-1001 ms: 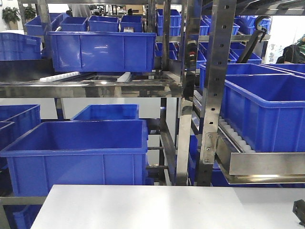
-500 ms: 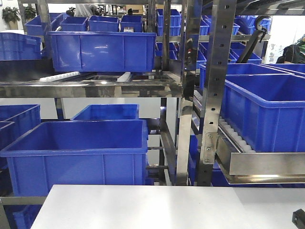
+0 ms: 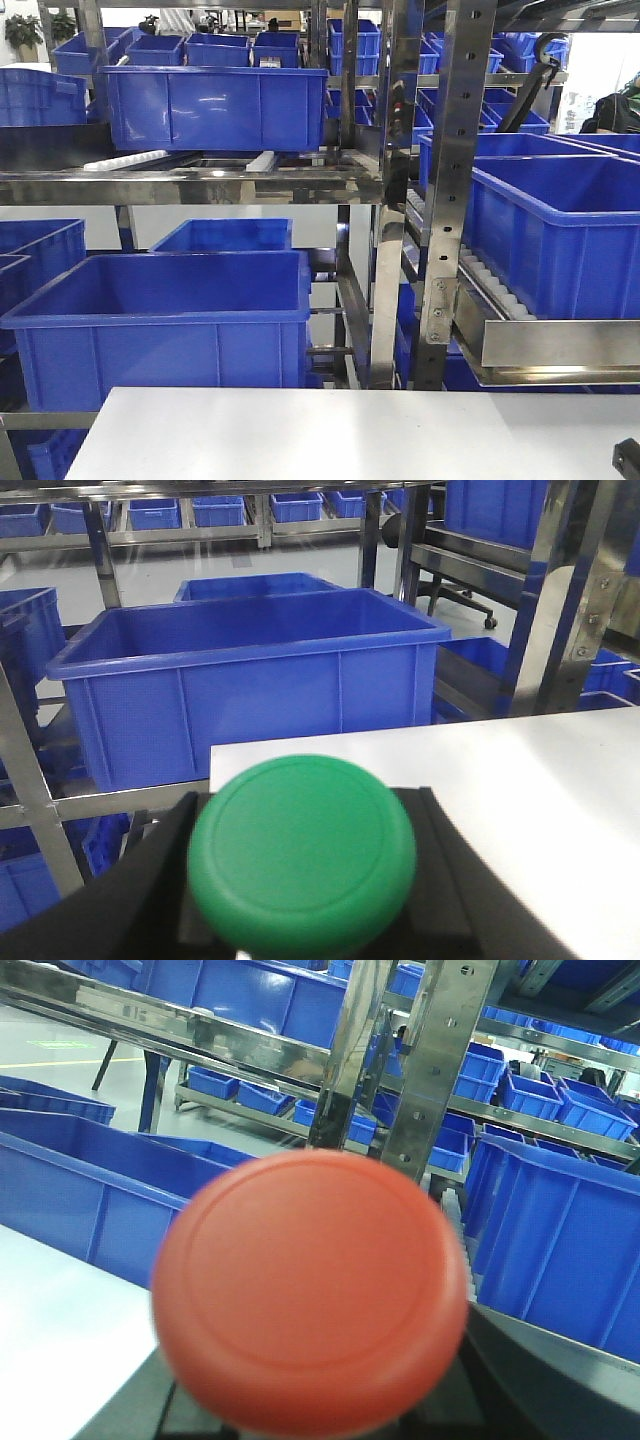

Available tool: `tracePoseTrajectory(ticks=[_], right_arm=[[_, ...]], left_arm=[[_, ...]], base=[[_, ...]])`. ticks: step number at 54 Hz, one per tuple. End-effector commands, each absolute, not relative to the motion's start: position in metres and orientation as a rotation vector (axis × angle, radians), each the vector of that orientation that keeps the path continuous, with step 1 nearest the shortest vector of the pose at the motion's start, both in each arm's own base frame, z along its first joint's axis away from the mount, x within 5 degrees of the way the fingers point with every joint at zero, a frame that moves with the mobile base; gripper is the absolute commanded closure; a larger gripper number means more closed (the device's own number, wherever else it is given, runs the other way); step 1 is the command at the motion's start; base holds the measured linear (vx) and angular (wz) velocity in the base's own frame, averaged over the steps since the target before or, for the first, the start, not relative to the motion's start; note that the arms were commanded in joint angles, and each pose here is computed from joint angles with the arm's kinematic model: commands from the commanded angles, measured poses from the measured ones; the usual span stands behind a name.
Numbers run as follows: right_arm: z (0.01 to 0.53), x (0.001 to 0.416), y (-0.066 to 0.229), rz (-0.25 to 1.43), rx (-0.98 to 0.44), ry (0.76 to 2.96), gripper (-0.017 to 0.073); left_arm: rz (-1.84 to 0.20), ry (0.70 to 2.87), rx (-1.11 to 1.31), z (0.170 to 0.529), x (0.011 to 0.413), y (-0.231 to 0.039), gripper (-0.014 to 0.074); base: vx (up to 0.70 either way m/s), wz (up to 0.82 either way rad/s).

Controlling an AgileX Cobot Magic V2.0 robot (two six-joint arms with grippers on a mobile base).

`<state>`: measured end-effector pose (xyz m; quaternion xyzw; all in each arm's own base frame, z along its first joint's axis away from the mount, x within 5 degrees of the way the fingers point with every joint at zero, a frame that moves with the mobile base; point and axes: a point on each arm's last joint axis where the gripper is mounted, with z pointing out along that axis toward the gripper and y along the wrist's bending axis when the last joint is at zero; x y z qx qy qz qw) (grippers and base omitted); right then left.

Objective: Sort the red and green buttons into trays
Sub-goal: 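Drive the base away from the shelving holding both buttons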

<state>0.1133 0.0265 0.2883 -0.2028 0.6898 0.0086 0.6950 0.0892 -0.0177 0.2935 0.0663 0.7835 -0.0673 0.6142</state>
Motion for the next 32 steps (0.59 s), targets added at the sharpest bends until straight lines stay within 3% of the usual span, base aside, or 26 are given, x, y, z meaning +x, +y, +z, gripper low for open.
tracePoseTrajectory(ticks=[1,14,32], right_arm=[[0.2995,0.1131,0.0284,0.048,-0.449,1.498,0.0568],[0.2995,0.1131,0.0285,0.048,-0.450,1.498,0.0568],[0.2995,0.1131,0.0285,0.048,-0.450,1.498,0.0568]], left_arm=[[-0.185,1.694,0.156,0.3096,0.0899,-0.0198,0.0592],[-0.185,1.694,0.156,0.3096,0.0899,-0.0198,0.0592],[-0.185,1.694,0.156,0.3096,0.0899,-0.0198,0.0592]], base=[[0.00,0.00],[-0.02,0.11],[-0.03,0.36]])
